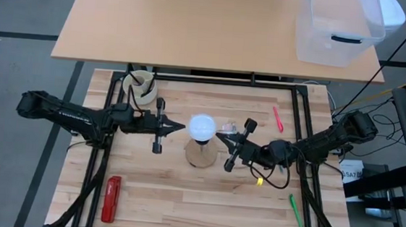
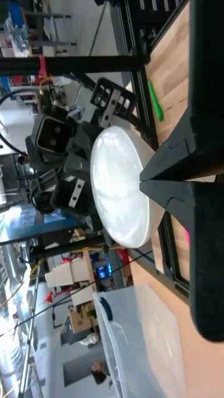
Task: Screw lightbulb
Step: Remove the lightbulb from the desk lamp
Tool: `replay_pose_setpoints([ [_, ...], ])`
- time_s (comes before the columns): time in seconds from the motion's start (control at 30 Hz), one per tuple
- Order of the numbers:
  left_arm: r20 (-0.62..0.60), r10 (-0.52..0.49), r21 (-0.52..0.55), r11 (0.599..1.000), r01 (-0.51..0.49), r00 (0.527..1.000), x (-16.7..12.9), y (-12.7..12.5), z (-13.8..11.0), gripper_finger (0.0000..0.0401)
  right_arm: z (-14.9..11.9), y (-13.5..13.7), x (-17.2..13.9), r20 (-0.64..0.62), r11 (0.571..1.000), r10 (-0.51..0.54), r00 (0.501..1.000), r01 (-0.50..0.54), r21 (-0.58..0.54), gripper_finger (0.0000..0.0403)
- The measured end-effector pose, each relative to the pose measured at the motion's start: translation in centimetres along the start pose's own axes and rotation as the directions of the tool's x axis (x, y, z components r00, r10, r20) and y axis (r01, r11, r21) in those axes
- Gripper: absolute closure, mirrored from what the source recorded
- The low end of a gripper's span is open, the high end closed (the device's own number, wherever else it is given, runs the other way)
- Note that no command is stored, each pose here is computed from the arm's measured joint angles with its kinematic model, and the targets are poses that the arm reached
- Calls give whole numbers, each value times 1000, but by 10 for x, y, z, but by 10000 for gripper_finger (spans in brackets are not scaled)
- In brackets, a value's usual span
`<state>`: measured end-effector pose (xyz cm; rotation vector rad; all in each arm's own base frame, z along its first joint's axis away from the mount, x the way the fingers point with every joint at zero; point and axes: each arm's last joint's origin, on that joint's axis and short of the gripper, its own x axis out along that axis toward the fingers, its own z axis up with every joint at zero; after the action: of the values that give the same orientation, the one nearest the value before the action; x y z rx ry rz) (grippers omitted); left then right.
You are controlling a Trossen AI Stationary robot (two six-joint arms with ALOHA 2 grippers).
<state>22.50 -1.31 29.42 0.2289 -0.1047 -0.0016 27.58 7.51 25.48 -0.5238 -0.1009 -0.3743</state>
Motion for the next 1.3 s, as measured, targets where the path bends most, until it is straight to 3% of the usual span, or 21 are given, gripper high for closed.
replay_pose_setpoints([
  [0.87, 32, -62, -28, 998, 63, 998, 12, -14, -6, 401, -9, -12, 10, -48, 998, -69, 996, 69, -14, 403],
  [1.13, 62, -129, -20, 991, 131, 990, 12, -17, -4, 401, -13, -17, 13, -70, 995, -97, 993, 96, -21, 403],
  [1.3, 45, -51, 40, 998, 49, 998, 10, -19, -1, 401, -12, -14, 10, -108, 991, -129, 986, 125, -46, 403],
])
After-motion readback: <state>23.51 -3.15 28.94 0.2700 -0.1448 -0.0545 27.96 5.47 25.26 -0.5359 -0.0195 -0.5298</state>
